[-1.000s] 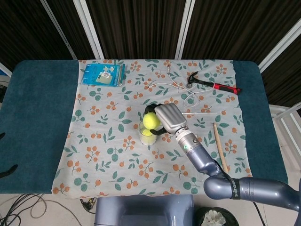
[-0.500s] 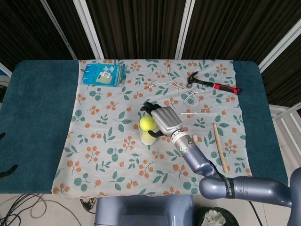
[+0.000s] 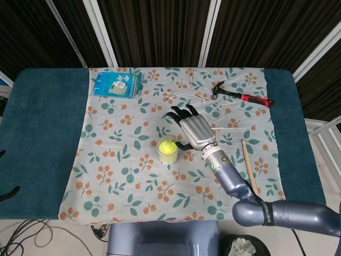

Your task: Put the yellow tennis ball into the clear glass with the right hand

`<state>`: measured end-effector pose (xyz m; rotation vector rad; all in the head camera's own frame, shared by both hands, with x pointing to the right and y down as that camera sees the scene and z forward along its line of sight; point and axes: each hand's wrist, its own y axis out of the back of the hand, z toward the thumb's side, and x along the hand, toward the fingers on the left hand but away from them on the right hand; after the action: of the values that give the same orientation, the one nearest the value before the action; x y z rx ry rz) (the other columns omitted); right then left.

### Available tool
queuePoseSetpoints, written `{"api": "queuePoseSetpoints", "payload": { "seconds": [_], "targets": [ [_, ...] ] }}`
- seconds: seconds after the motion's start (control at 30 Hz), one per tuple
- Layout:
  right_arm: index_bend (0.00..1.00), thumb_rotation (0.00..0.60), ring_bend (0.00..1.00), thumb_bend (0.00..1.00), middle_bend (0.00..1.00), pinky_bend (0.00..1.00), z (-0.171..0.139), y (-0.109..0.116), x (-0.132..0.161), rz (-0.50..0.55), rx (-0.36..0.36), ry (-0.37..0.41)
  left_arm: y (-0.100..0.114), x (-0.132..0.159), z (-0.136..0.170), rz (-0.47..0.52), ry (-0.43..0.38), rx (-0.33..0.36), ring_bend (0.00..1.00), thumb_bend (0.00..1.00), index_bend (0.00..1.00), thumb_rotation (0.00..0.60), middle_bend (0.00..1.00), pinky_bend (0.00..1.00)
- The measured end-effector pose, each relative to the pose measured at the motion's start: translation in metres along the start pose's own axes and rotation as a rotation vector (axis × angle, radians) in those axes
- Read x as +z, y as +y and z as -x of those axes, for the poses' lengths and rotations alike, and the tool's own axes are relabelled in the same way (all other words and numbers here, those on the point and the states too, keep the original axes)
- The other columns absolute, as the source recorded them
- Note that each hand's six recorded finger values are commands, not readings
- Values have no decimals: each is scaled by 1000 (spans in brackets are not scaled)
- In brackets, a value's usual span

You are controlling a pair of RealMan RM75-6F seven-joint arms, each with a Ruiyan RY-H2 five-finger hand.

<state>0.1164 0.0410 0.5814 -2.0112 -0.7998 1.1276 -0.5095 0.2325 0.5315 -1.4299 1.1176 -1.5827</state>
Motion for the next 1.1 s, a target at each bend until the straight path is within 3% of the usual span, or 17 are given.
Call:
{"api": "queuePoseSetpoints", "payload": {
  "seconds": [0.23, 0.4, 0.73, 0.93, 1.1],
  "targets": [
    [149, 600, 136, 357, 72, 26, -36, 31, -44, -70, -142, -39, -1, 1, 0, -5, -2, -1, 0, 21, 122, 600, 0, 0],
    [144, 600, 135, 357, 72, 26, -81, 37, -79, -113, -219, -80, -2, 2, 0, -8, -4, -2, 0, 22, 122, 600, 0, 0],
    [129, 600, 115, 357, 72, 26, -202, 1, -142, -185, -276, -224, -2, 3, 0, -7, -5, -3, 0, 22, 122, 600, 0, 0],
    [102, 600, 102, 357, 69, 25, -256, -23, -166, -244, -287, -305, -3, 3, 1, -8, -10, -7, 0, 22, 121, 600, 0, 0],
    [89, 600, 86, 357, 66, 19, -277, -32, -172, -269, -307, -344, -5, 5, 1, -13, -18, -12, 0, 21, 121, 600, 0, 0]
  ]
}}
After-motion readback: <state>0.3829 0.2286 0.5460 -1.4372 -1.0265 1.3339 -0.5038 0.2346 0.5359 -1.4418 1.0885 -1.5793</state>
